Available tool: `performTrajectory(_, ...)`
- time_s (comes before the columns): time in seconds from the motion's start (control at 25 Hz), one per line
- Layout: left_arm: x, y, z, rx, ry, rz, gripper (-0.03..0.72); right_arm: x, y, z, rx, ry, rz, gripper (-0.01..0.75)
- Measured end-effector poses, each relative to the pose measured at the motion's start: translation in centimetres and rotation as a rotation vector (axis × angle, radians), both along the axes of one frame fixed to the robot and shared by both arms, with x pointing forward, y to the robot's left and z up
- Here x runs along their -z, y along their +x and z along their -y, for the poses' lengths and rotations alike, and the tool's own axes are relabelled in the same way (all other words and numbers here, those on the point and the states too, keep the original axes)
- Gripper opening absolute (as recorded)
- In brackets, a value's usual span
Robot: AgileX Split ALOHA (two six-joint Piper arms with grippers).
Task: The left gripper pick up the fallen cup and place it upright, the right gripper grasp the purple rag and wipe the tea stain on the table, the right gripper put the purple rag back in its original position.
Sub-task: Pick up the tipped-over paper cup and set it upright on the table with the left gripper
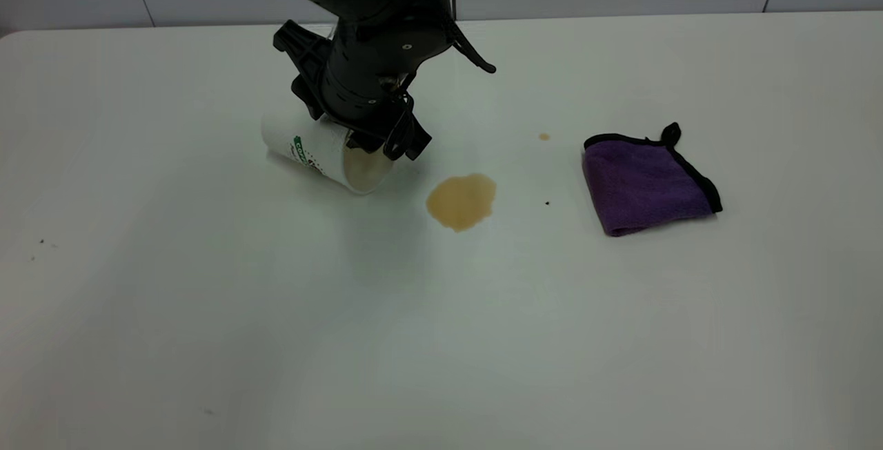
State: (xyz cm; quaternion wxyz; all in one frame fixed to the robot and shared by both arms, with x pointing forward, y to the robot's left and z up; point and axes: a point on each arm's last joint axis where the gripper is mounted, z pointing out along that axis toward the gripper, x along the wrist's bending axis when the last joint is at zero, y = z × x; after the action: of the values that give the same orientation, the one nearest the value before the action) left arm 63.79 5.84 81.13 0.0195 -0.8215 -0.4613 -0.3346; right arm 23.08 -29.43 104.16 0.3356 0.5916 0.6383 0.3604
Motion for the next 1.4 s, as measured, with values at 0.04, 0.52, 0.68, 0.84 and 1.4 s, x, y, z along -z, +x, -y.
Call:
performTrajectory(0.04, 0.1, 0.0, -0.1, -0.001, 0.009, 0.002, 0.445, 0.0, 0.0, 0.0, 0.0, 0.0, 0.0, 0.241)
performTrajectory(0.52, 0.1, 0.0, -1.3, -0.061, 0.147, 0.043, 0.084, 0.0, 0.0, 0.0, 0.0, 0.0, 0.0, 0.241)
performTrajectory(0.68, -1.0, 0.1, -1.8, -0.064, 0.219, 0.052, -0.017, 0.0, 0.0, 0.0, 0.0, 0.0, -0.001, 0.241)
performTrajectory(0.84, -3.2, 0.4, -2.5, -0.03, 0.209, -0.033, -0.022, 0.0, 0.0, 0.0, 0.0, 0.0, -0.001, 0.241)
performTrajectory(1.4, -8.9, 4.4, -15.0, -0.127, -0.413, -0.401, -0.022, 0.0, 0.0, 0.0, 0.0, 0.0, -0.001, 0.241)
